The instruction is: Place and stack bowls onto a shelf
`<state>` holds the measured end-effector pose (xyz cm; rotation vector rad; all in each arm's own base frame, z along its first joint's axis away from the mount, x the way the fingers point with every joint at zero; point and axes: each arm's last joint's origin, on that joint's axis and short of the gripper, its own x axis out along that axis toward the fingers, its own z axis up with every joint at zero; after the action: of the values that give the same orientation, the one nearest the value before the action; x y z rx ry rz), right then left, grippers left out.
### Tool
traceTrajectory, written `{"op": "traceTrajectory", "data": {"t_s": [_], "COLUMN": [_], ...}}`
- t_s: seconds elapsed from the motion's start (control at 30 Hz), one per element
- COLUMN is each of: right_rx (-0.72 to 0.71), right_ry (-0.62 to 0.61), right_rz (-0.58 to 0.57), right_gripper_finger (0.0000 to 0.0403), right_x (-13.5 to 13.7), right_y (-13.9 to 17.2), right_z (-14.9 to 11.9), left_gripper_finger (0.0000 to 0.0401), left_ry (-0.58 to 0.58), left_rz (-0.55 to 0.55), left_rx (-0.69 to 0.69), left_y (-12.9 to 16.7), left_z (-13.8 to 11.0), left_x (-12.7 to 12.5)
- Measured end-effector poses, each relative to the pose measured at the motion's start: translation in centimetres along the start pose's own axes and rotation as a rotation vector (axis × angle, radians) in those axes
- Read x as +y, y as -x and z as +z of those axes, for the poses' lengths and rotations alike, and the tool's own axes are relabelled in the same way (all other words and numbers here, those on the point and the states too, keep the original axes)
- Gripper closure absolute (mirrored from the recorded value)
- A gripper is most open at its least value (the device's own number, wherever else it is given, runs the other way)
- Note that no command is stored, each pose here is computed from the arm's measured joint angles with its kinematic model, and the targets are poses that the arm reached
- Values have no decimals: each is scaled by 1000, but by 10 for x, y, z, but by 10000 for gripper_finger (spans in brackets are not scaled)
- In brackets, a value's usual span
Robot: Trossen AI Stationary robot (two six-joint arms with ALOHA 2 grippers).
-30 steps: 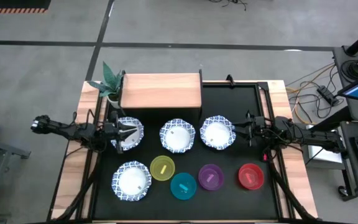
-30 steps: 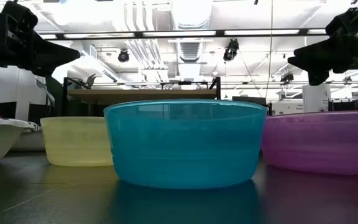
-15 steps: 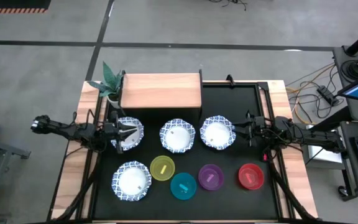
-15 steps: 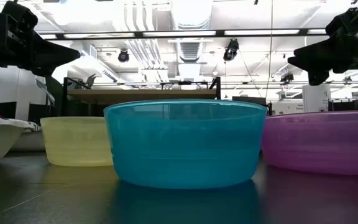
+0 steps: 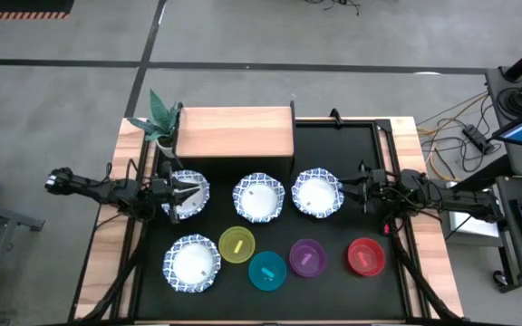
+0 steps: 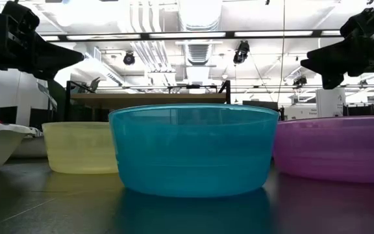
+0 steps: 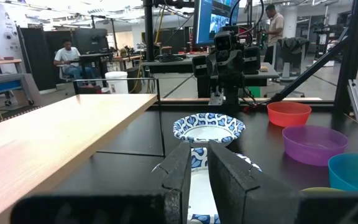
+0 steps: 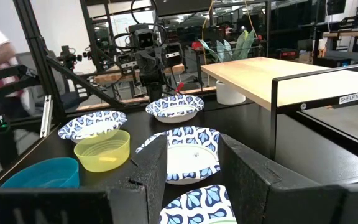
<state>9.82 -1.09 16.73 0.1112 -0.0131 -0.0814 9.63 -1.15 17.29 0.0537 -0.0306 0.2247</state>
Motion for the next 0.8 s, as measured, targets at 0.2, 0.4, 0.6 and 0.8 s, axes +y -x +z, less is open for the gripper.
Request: {"op": "traceTrajectory", "data": {"t_s": [0.2, 0.4, 0.6, 0.8], "right_rx": [-15, -10, -30, -114], "right_ry": [1, 16, 70, 27], "right_rz": [2, -15, -173, -402], "right_gripper_finger": [271, 271, 271, 271], "right_x": [0, 0, -5, -11], "right_y": [0, 0, 0, 3], "right_z": [1, 1, 2, 8], "left_gripper_finger": [364, 364, 364, 364], "left_ry": [40, 128, 254, 445], "left_rz": [1, 42, 38, 43], "left_rx": [-23, -141, -269, -392], "left_y": [0, 1, 4, 8], "left_z": [2, 15, 28, 39], "left_x": [0, 3, 5, 9]}}
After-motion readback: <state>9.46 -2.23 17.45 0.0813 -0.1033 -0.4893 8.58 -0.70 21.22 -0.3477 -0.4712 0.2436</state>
